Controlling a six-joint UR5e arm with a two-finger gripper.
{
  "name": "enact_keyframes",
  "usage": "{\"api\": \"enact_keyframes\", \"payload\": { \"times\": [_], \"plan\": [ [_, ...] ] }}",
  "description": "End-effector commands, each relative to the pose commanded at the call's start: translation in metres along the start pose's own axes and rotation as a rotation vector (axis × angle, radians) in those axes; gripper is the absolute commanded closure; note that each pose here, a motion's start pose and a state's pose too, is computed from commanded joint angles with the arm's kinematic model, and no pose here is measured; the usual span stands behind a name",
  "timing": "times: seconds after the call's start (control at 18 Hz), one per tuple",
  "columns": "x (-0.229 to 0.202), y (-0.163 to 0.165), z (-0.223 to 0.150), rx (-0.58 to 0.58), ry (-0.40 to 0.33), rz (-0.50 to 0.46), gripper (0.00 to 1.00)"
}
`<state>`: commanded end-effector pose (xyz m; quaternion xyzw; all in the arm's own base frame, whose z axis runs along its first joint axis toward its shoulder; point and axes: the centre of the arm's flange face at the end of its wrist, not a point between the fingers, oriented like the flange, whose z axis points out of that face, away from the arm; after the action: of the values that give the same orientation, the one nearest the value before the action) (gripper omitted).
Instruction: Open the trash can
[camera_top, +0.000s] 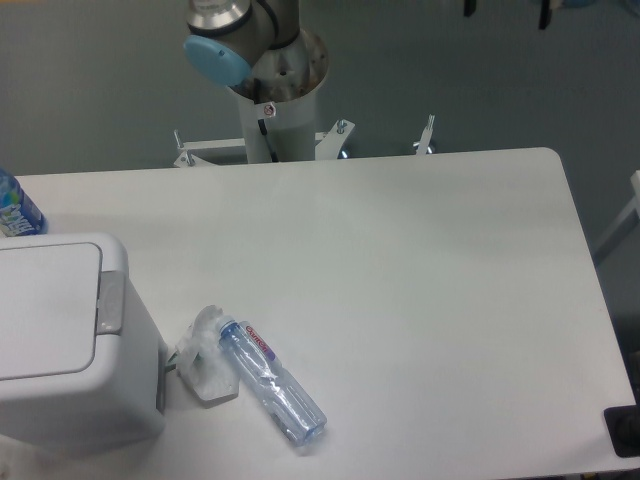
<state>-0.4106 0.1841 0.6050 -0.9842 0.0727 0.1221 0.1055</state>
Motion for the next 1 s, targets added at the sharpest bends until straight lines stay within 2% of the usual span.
{"api": "enact_keyframes", "payload": {
  "times": [0.22,0.39,0.67,1.0],
  "plan": [
    [0.001,-0.001,-0.001,-0.004,-0.002,-0.006,0.00],
    [0.001,-0.009,0.000,0.006,0.001,-0.083,0.00],
    [0.009,-0.054,0.011,0.034,-0.009,-0.216,0.00],
    [0.033,-0.133,0.037,0.103,-0.015,-0.360,0.00]
  ]
}}
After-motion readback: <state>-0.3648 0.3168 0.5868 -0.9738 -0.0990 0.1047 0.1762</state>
